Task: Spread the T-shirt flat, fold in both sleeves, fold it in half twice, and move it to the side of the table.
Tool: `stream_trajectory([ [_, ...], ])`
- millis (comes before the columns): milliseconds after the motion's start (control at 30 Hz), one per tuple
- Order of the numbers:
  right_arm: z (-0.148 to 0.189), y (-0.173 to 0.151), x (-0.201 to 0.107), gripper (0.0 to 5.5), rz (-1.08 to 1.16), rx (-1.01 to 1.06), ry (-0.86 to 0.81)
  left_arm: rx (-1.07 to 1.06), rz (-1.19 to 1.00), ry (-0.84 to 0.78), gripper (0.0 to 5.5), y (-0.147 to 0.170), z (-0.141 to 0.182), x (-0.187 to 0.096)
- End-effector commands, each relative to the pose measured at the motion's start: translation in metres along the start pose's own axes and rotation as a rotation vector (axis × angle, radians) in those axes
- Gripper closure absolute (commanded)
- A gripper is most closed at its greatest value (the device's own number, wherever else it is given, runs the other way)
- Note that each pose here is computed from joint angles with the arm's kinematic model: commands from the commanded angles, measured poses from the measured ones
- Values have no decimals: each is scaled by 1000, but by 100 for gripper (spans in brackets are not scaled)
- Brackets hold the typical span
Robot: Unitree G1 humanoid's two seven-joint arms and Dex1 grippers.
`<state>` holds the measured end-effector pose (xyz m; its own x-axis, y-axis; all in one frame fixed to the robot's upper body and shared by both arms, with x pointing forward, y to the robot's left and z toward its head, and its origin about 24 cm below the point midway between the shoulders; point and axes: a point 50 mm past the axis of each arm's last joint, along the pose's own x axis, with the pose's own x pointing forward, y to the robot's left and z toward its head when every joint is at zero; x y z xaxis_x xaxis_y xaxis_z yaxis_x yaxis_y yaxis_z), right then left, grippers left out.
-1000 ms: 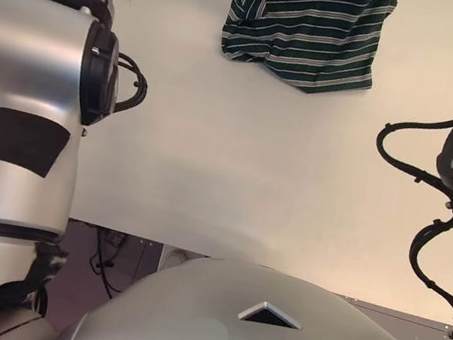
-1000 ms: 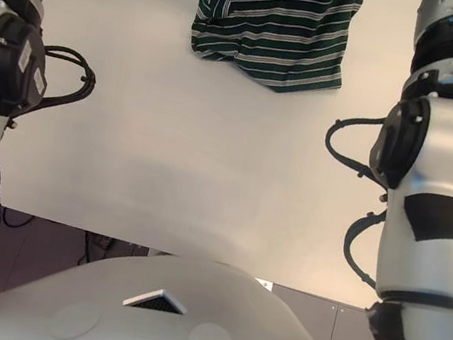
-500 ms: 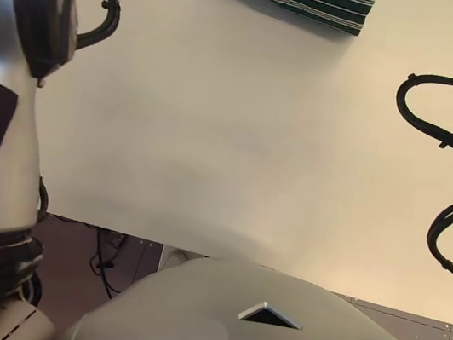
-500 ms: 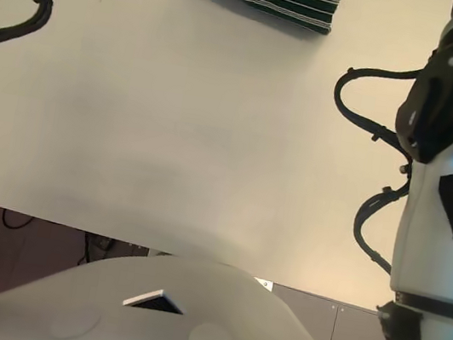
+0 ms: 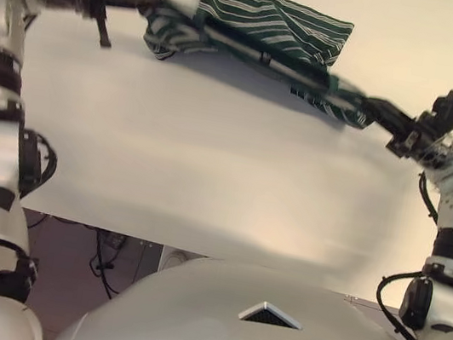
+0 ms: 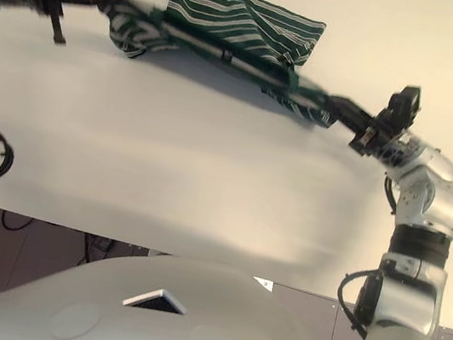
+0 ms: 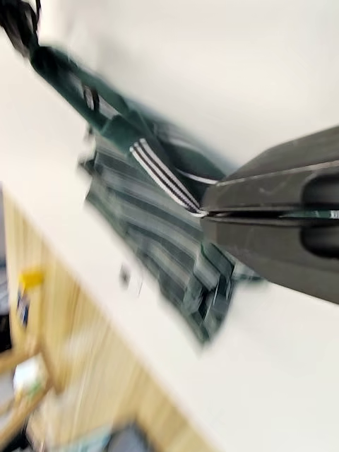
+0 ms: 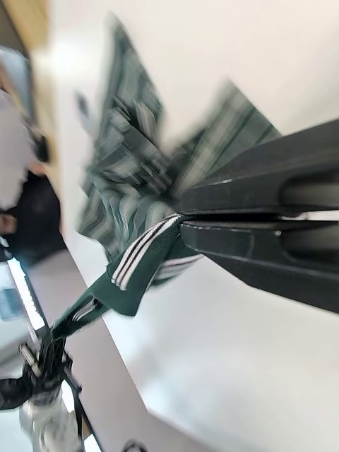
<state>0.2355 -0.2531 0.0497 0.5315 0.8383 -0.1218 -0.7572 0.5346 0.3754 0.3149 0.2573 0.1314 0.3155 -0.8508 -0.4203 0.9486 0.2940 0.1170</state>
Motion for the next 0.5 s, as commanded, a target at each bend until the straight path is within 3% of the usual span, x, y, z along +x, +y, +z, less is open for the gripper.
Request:
stream_trajectory([
  [33,8,99,-9,550,405,-196,508,320,-631,170,547,-137,12,17],
  [233,-2,101,-21,550,312,-310,716,340,-645,287,547,-169,-9,7],
  [433,-18,113,-31,550,340,-264,861,344,-600,320,547,-190,-9,9],
  [467,-21,113,-32,550,343,-249,862,327,-597,319,527,-191,-8,8],
  [500,-22,113,-33,522,353,-246,862,306,-607,319,519,-192,-6,5],
])
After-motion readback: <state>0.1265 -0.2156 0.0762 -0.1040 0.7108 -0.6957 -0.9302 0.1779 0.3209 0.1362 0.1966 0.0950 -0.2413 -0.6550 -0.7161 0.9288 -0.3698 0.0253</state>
